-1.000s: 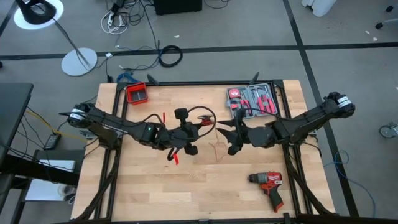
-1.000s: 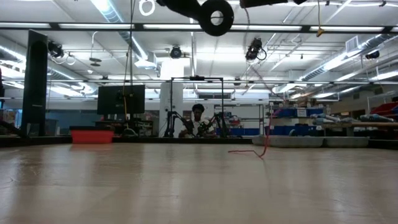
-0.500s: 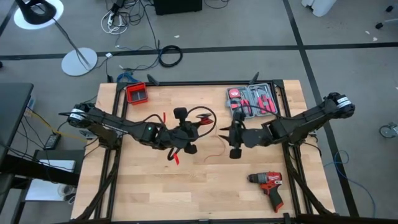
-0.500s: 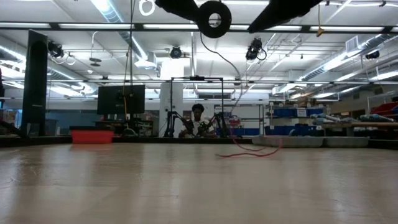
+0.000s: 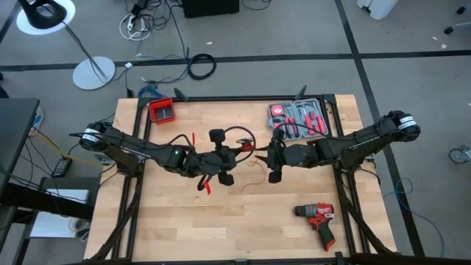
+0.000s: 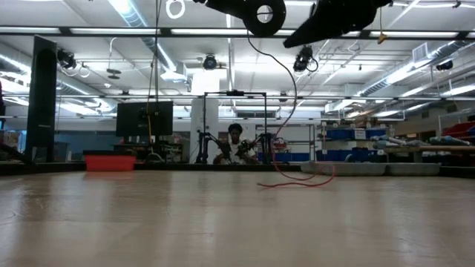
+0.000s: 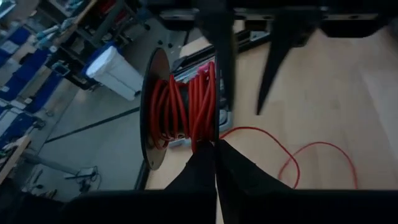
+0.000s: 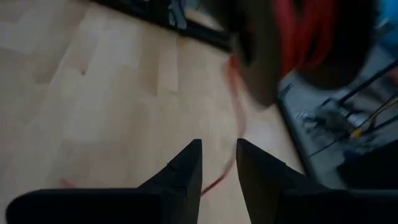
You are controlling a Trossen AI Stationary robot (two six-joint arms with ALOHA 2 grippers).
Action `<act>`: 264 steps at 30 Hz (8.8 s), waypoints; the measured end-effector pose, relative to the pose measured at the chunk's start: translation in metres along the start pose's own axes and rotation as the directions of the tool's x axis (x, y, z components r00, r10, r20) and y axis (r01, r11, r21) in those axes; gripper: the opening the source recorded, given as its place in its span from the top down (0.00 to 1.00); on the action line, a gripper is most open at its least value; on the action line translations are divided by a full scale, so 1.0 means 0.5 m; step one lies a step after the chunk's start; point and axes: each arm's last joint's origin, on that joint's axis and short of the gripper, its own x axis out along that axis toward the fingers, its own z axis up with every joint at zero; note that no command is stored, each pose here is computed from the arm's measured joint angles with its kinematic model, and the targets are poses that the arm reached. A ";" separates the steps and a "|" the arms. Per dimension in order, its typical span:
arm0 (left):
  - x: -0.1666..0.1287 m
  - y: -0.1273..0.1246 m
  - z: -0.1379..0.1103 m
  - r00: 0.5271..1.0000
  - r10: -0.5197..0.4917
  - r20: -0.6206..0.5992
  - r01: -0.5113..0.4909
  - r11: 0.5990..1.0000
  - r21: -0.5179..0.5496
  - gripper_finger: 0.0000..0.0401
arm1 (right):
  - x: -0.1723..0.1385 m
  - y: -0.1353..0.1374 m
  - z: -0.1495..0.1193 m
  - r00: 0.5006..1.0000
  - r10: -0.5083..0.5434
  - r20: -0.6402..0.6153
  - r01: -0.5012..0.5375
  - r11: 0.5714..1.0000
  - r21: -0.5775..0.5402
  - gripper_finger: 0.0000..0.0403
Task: Coil cords
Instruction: Uncoil the red wire from the black spool
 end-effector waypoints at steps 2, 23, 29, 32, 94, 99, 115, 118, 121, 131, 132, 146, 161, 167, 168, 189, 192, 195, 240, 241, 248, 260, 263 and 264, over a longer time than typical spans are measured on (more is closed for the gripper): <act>0.000 -0.003 0.000 0.999 -0.037 0.007 0.037 0.999 0.004 1.00 | -0.001 -0.004 0.003 0.999 -0.040 -0.006 0.040 0.998 -0.043 0.77; -0.001 -0.012 -0.012 0.989 -0.149 -0.025 0.150 0.988 0.046 1.00 | -0.015 -0.016 0.049 0.998 -0.021 0.062 0.029 0.991 -0.134 0.80; -0.001 -0.012 -0.012 0.988 -0.150 -0.026 0.151 0.987 0.048 1.00 | -0.016 -0.016 0.055 0.995 0.009 0.100 0.004 0.991 -0.134 0.81; -0.001 -0.011 -0.011 0.989 -0.149 -0.023 0.150 0.988 0.046 1.00 | -0.016 -0.016 0.055 0.995 0.009 0.099 0.004 0.991 -0.133 0.87; 0.007 0.044 -0.027 0.996 0.014 -0.083 -0.040 0.946 -0.323 0.78 | -0.039 -0.009 0.081 0.957 -0.254 0.137 0.286 0.900 -0.329 1.00; 0.010 0.041 -0.029 0.996 0.010 -0.092 -0.039 0.949 -0.313 0.97 | -0.040 -0.010 0.081 0.954 -0.272 0.129 0.300 0.896 -0.327 1.00; -0.002 0.052 0.025 0.990 -0.117 0.074 0.136 0.922 -0.362 1.00 | -0.028 -0.040 0.075 0.912 -0.405 0.072 0.407 0.863 -0.301 1.00; 0.013 0.037 0.019 0.990 -0.133 0.050 0.142 0.925 -0.351 1.00 | -0.028 -0.048 0.082 0.901 -0.423 0.095 0.433 0.863 -0.260 1.00; 0.038 0.014 0.009 0.989 -0.149 0.016 0.146 0.930 -0.336 1.00 | -0.030 -0.051 0.088 0.894 -0.433 0.118 0.449 0.861 -0.239 1.00; 0.109 -0.018 -0.035 0.987 -0.094 -0.131 0.056 0.961 -0.269 1.00 | -0.039 -0.041 0.099 0.894 -0.417 0.163 0.445 0.868 -0.221 1.00; 0.110 -0.015 -0.040 0.985 -0.081 -0.154 0.039 0.965 -0.258 1.00 | -0.041 -0.038 0.098 0.895 -0.417 0.158 0.444 0.866 -0.231 1.00; -0.014 0.081 -0.040 0.965 0.082 -0.251 -0.142 0.962 -0.233 1.00 | -0.050 0.001 0.061 0.905 -0.424 0.005 0.391 0.830 -0.397 1.00; -0.051 0.042 0.027 0.991 -0.123 0.050 0.133 0.933 -0.334 1.00 | -0.011 -0.078 0.047 0.833 -0.549 -0.068 0.510 0.810 -0.289 1.00; 0.006 -0.020 0.009 0.986 -0.166 -0.020 0.153 0.943 -0.296 1.00 | -0.013 -0.088 0.065 0.827 -0.562 -0.010 0.543 0.804 -0.240 1.00; 0.016 -0.028 0.006 0.985 -0.167 -0.031 0.151 0.945 -0.291 1.00 | -0.014 -0.087 0.069 0.830 -0.558 0.007 0.545 0.808 -0.226 1.00; 0.039 -0.041 -0.004 0.986 -0.158 -0.058 0.136 0.952 -0.275 0.84 | -0.056 -0.020 0.090 0.845 -0.531 0.056 0.517 0.786 -0.340 1.00; 0.023 -0.039 0.002 0.985 -0.169 -0.041 0.152 0.950 -0.275 0.81 | -0.061 -0.011 0.086 0.837 -0.546 0.036 0.519 0.773 -0.366 1.00; 0.006 -0.032 0.007 0.984 -0.173 -0.030 0.159 0.949 -0.274 0.81 | -0.066 -0.002 0.082 0.840 -0.541 0.028 0.511 0.773 -0.376 1.00; -0.004 0.000 0.015 0.999 0.033 -0.034 -0.031 0.998 0.053 0.94 | -0.030 -0.013 0.070 0.981 -0.150 0.121 0.174 0.960 -0.218 1.00; -0.004 0.000 0.015 0.999 0.033 -0.034 -0.031 0.998 0.048 0.97 | -0.030 -0.013 0.070 0.981 -0.148 0.124 0.173 0.961 -0.217 0.99; 0.001 0.005 0.012 0.999 0.032 -0.043 -0.031 0.999 0.006 0.99 | -0.030 -0.013 0.071 0.982 -0.136 0.130 0.160 0.966 -0.201 0.88; -0.001 0.007 -0.010 0.981 0.121 -0.149 -0.110 0.990 0.084 1.00 | -0.048 0.005 0.073 0.969 -0.222 0.105 0.240 0.947 -0.212 0.77; -0.001 0.009 -0.012 0.974 0.158 -0.160 -0.144 0.985 0.096 1.00 | -0.048 0.011 0.068 0.978 -0.187 0.091 0.201 0.960 -0.194 0.77; -0.001 0.009 -0.011 0.974 0.162 -0.159 -0.149 0.984 0.095 1.00 | -0.047 0.013 0.066 0.984 -0.150 0.093 0.163 0.973 -0.165 0.77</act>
